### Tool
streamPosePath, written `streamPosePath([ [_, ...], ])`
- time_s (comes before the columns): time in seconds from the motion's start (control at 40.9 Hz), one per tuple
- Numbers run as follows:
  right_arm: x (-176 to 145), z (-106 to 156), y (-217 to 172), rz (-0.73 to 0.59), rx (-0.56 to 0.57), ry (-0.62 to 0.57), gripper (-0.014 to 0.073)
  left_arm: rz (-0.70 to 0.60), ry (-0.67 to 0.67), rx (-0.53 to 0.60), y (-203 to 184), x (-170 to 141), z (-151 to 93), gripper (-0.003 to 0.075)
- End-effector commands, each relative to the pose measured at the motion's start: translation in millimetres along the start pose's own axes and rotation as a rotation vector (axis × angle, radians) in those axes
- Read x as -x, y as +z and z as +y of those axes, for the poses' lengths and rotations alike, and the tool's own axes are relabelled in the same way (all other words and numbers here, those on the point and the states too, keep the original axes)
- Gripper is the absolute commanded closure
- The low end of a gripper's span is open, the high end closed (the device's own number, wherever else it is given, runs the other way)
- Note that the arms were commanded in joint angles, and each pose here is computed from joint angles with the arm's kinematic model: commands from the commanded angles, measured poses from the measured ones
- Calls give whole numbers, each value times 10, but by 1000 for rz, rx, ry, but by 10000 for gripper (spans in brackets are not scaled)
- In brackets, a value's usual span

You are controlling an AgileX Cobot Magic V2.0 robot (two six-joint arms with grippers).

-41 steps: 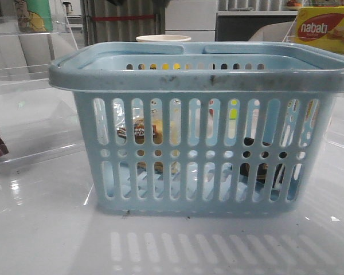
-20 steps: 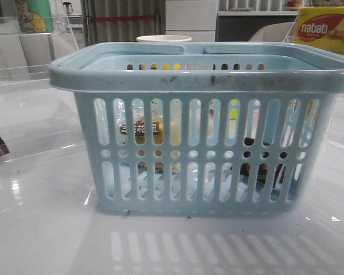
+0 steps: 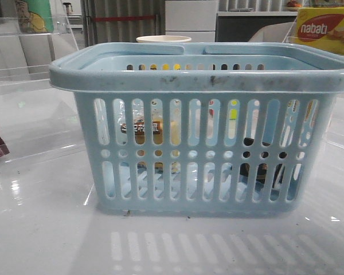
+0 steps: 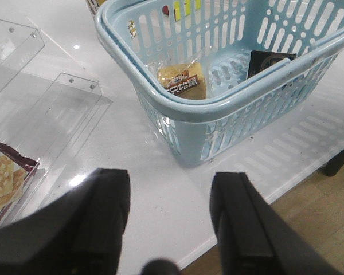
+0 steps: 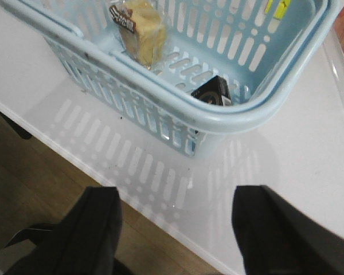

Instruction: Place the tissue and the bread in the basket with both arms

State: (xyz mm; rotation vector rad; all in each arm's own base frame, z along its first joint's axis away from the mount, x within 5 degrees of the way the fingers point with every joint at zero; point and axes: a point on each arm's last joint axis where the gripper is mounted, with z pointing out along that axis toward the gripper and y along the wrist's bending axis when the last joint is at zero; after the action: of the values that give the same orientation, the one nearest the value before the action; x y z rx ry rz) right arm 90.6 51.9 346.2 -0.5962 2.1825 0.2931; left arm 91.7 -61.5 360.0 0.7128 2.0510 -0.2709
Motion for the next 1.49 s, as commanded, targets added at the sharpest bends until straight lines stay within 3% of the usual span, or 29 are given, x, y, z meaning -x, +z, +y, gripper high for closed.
streamPosePath([
  [0.0,-9,-9,-32,-77,-12,5,141,-90,-12,2,-27,105,4,344],
  [0.22,-109,-5,-2,-58,-10,7,456,-92,-10,0,39,82,-2,522],
  [0.367,-109,-5,-2,-58,-10,7,574,-103,-13,-2,37,92,-5,629],
  [0.832,-130,-4,-1,-35,-8,8,568,-103,-13,-2,37,92,-5,627],
  [0.979,-130,-4,-1,-35,-8,8,568,-156,-23,11,0,12,8,627],
  [1.223,-130,-4,-1,-35,-8,8,568,-362,-107,233,-20,-553,145,627],
  [1.468,-130,-4,-1,-35,-8,8,568,-541,-268,415,71,-1186,129,627],
])
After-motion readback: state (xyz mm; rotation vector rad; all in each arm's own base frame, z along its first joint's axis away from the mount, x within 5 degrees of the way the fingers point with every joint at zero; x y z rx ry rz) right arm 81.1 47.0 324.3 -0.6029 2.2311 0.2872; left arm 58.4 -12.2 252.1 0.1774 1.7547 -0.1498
